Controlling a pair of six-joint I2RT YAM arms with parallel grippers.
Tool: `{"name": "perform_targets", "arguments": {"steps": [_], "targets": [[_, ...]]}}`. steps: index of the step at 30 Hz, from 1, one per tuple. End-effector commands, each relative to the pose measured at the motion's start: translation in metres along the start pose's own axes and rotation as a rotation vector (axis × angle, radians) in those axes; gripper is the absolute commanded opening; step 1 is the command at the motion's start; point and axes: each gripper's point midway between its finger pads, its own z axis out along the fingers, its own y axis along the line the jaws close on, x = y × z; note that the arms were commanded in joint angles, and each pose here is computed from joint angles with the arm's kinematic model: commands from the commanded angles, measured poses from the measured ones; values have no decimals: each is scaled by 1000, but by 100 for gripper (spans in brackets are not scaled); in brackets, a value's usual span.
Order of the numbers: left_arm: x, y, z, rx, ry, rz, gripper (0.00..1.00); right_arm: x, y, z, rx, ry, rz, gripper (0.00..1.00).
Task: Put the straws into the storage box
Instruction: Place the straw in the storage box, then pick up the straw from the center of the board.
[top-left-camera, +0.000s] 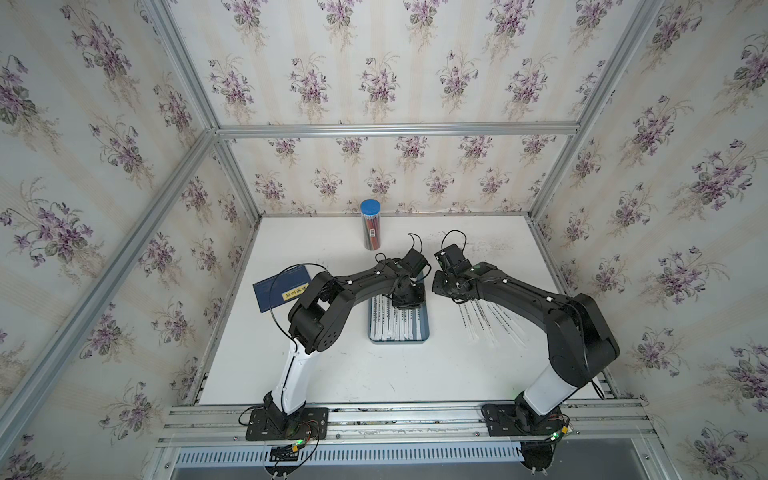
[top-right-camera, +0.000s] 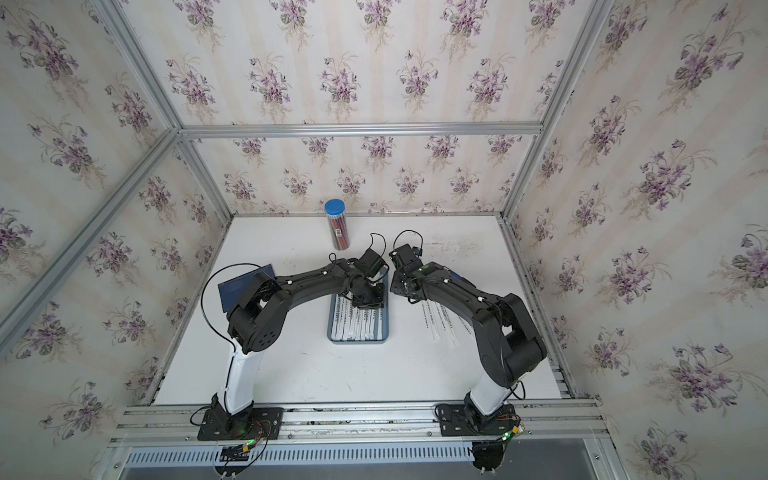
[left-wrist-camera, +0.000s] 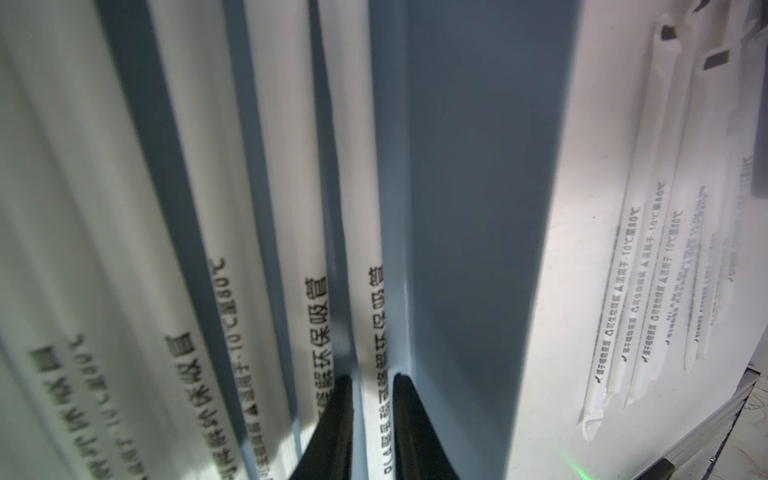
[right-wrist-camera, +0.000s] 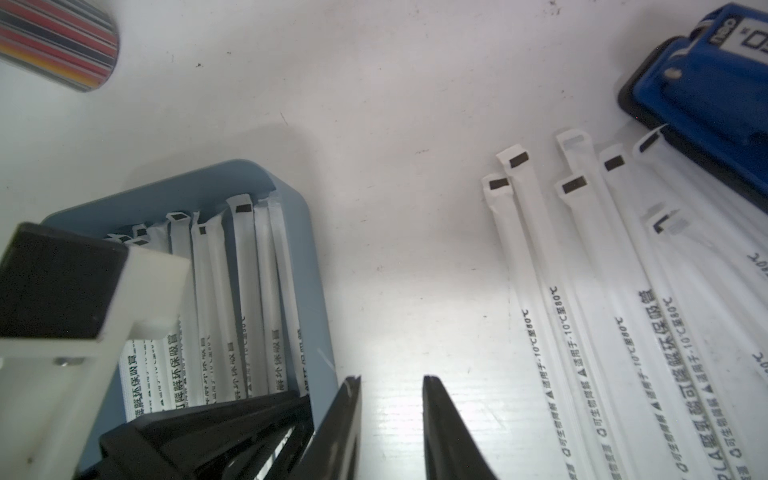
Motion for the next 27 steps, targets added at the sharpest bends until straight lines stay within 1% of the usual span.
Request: {"name": "perform_targets", "arguments": {"steps": [1,7,11,15,19,20,22,25,27], "targets": [[-6,-2,-19,-14,-36,26,22,-2,1,1,0,-3,-2,30],[-14,-2,-64,-41,-116,85,26,1,2,4,-3,13,-6,30],[-15,14,-99,-111,-191,140,31,5,11,4,-46,43,-9,31],[-16,50,-134,-210,-259,169,39,10,24,7,-99,76,3,31],[-20,101,-164,-338,-333,168,58,13,36,12,-122,93,-8,31],[-21,113,-169,-360,-344,154,64,13,39,12,-130,98,-17,31],[-22,141,-177,-400,-358,108,70,11,42,10,-133,96,-35,32],[-19,175,-182,-408,-369,39,75,0,34,0,-97,59,-78,33],[-16,190,-182,-395,-370,2,77,-8,17,-7,-39,32,-99,33]]}}
